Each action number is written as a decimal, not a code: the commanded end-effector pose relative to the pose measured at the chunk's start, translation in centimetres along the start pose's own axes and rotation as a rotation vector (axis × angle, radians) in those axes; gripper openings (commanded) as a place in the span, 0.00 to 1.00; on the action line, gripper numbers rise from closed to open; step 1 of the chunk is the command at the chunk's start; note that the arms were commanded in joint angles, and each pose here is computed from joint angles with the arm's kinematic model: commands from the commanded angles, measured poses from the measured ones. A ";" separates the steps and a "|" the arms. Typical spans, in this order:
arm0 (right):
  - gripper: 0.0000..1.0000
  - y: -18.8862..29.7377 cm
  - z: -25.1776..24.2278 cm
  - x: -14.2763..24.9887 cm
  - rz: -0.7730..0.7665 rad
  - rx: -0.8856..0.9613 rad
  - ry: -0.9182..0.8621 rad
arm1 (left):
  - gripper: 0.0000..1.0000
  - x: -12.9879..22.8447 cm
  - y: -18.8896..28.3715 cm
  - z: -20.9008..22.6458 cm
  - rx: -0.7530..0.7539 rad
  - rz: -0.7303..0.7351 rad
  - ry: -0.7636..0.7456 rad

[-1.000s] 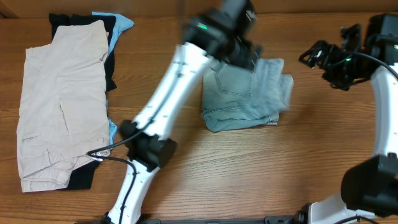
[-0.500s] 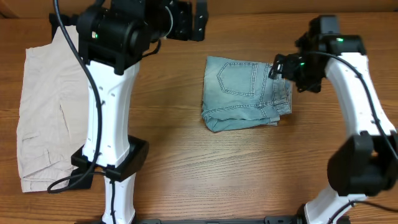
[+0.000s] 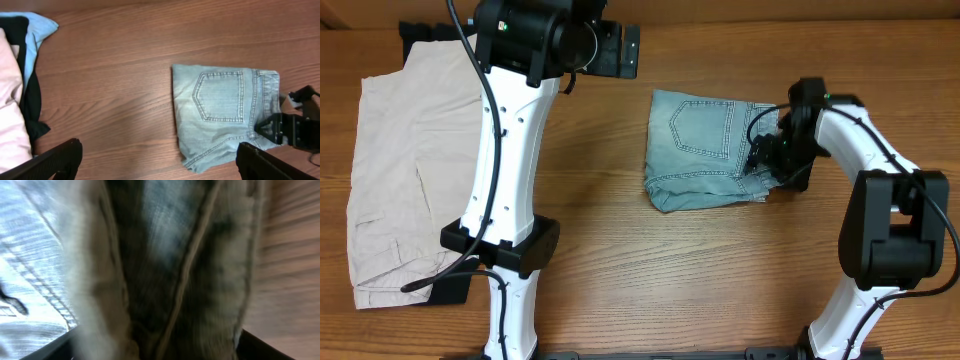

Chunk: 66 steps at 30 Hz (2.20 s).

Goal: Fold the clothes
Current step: 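Grasp the folded shorts with the right gripper and move them to the top-right corner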

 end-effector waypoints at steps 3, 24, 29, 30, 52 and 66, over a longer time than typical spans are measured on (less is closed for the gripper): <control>0.47 -3.6 0.1 3.1 0.071 -0.079 -0.055 | 1.00 0.2 -0.1 0.4 -0.022 0.010 -0.023; 0.04 4.1 -9.7 -14.4 -0.790 -0.270 -0.830 | 1.00 0.4 -0.2 0.5 -0.028 0.021 -0.022; 0.04 6.2 -15.7 -15.5 -0.949 -0.235 -1.044 | 1.00 0.5 -0.5 0.5 -0.030 0.028 -0.022; 0.04 6.5 -16.1 -15.9 -0.973 -0.250 -1.045 | 1.00 0.5 -0.7 0.5 -0.032 0.031 -0.022; 1.00 4.3 -11.9 -21.6 -0.974 -0.497 -0.611 | 1.00 0.3 -5.9 1.0 -0.079 0.084 -0.024; 1.00 32.5 -5.8 -7.3 -1.320 -0.291 -0.025 | 1.00 0.2 -5.8 1.6 -0.125 0.076 -0.026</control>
Point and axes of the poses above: each gripper's point midway between its finger pads, its own y axis back along the fingers, its own z axis along the line the jaws close on, x = y × z, the point moved 3 cm from there along y, back along the fingers, and after that the axes turned 4 degrees about y, right-handed, at the moved point
